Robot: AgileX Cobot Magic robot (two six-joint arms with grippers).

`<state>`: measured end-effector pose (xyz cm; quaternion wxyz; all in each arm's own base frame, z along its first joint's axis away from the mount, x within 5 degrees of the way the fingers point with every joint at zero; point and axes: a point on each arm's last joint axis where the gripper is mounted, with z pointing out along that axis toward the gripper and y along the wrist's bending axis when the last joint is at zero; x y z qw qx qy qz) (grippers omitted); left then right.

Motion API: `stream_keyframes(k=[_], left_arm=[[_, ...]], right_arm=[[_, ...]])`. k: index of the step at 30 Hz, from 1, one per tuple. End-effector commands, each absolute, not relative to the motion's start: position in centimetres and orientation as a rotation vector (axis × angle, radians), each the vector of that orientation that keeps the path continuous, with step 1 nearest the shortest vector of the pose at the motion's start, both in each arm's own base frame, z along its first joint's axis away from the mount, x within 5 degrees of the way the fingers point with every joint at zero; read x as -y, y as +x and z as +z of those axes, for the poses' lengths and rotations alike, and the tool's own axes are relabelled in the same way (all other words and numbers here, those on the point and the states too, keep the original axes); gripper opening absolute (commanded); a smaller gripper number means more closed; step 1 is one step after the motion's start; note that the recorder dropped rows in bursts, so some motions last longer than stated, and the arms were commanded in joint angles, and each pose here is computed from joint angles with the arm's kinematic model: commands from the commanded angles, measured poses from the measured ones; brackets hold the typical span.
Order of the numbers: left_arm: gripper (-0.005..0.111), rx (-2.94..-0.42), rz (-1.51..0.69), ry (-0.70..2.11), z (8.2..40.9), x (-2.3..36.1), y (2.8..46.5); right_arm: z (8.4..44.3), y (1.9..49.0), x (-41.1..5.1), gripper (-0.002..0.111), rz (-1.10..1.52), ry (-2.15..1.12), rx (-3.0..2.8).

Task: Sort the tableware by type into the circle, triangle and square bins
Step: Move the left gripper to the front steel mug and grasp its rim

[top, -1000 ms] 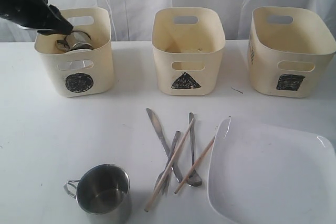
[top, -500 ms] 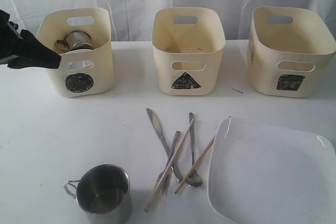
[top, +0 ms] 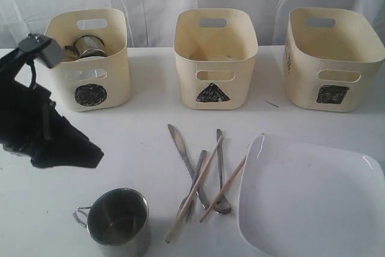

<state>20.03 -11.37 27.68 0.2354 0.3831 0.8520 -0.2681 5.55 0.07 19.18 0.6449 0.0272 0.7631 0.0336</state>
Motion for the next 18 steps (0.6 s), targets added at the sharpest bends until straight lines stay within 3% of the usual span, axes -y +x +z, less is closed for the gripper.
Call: stream_keyframes(k=[1,18], left_arm=[[0.060,-2.364,-0.712,1.069,26.1,11.5,19.2],[0.060,-2.420,-0.708,1.129,23.3,12.7,19.9]], right_arm=[[19.1,5.5,0.0,0.000,0.070,0.060,-1.729],[19.1,5.5,0.0,0.000,0.070,0.060,-1.729]])
